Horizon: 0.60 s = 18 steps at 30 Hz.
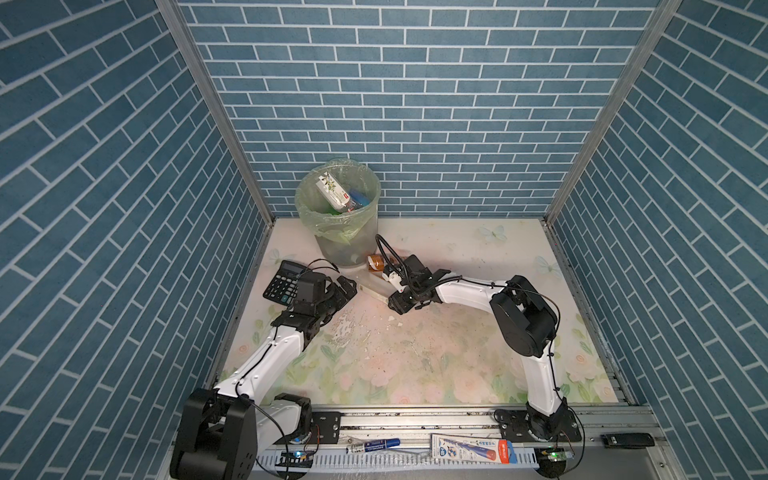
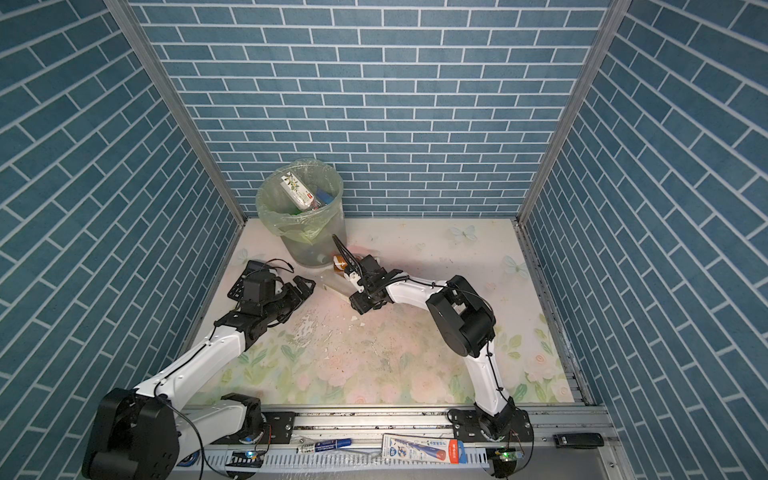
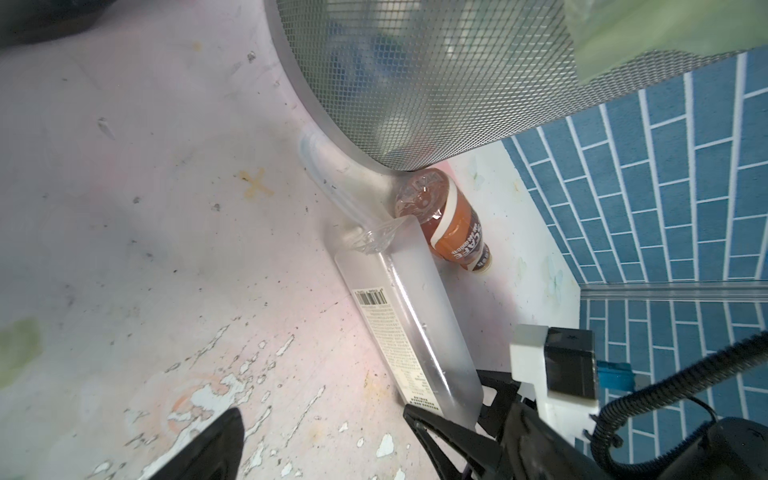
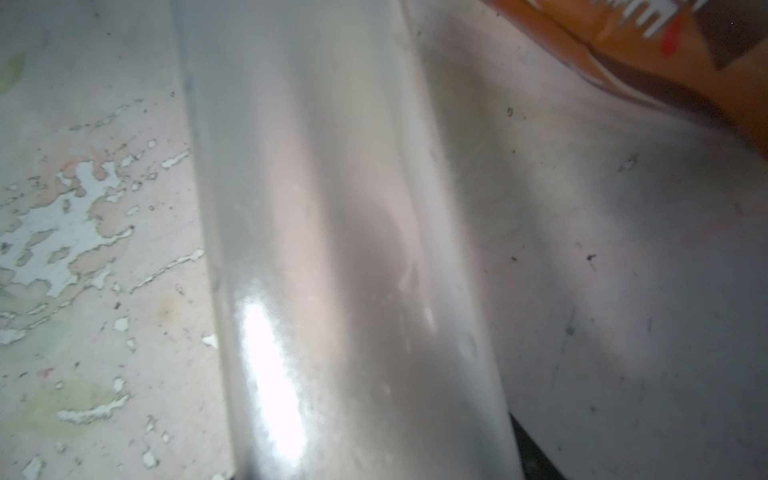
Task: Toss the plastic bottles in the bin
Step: 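Lift the clear bottle with the right gripper toward the left gripper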
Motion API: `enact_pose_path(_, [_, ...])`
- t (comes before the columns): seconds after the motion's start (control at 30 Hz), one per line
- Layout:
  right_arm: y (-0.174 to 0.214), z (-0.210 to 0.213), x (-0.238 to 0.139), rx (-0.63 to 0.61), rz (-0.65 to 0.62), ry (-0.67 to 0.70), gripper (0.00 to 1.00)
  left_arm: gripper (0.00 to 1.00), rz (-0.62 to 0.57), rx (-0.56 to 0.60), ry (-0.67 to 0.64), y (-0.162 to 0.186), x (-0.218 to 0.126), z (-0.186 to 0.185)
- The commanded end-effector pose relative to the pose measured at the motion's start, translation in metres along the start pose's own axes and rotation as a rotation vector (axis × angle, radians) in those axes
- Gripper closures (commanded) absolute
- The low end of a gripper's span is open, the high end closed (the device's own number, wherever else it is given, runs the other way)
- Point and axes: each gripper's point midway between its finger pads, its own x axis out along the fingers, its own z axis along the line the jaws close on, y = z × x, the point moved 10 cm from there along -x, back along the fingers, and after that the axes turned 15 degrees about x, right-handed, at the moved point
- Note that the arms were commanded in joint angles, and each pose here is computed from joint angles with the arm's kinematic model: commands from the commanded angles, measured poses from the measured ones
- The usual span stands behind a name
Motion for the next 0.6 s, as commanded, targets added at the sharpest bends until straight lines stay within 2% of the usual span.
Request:
enact_pose_path(0.0, [-0.021,0.019,-0.037,-0.015,-0.082,-0.080,0.57,0.01,-0.009,-0.003,0.062,-0.005,0.004,-0.005])
enact_pose_path(0.33, [-0.032,0.034,-0.071,-0.004,-0.140,-0.194,0.59,0.01,-0.042,-0.001,0.101,-0.022,0.009,-0.022])
enact_pose_path(0.57, [-0.032,0.040,-0.078,0.004,-0.158,-0.263,0.60,0.01,-0.056,0.030,0.143,-0.028,0.018,-0.042])
